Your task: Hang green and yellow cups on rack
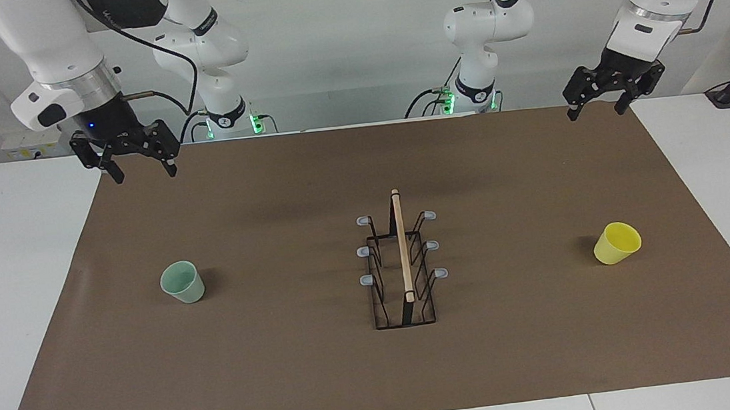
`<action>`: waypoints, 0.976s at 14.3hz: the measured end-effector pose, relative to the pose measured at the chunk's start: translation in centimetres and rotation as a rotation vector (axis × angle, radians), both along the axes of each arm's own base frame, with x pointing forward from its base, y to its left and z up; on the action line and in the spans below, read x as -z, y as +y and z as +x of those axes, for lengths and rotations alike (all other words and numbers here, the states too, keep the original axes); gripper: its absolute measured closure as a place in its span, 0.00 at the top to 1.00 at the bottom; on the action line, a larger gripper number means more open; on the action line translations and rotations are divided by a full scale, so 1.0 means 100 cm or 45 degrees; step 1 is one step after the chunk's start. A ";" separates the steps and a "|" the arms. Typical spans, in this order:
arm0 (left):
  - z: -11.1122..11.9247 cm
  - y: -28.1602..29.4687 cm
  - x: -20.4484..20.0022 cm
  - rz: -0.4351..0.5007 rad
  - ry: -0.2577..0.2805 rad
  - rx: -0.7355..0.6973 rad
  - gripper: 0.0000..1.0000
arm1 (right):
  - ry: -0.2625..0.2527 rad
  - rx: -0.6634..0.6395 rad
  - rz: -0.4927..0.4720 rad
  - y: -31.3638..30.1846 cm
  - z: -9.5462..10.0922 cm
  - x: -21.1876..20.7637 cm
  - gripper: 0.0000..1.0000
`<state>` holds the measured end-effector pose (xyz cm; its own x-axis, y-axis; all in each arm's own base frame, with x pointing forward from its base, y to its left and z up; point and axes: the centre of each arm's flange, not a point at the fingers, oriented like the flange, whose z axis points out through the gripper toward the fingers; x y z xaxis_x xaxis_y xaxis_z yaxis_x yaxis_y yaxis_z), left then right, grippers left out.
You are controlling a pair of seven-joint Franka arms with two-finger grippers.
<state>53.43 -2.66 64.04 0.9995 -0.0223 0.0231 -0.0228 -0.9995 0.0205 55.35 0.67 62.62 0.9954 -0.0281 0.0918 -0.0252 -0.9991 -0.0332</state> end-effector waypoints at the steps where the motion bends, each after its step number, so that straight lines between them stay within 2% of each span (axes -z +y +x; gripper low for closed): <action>1: 0.000 0.000 0.000 0.000 -0.001 -0.003 1.00 | 0.000 0.000 -0.016 -0.001 0.000 0.000 1.00; 4: 0.000 0.004 0.001 -0.008 0.004 -0.025 1.00 | -0.001 -0.003 -0.068 -0.004 0.000 0.000 1.00; 8: 0.008 0.021 0.015 -0.057 0.056 -0.101 1.00 | -0.002 -0.048 -0.149 -0.008 0.000 0.000 1.00; 11: 0.027 0.036 0.035 -0.073 0.104 -0.219 0.99 | -0.048 -0.310 -0.231 -0.018 0.005 -0.004 1.00; 14: 0.054 0.049 0.055 -0.111 0.176 -0.436 0.99 | -0.020 -0.459 -0.284 -0.029 0.006 0.002 1.00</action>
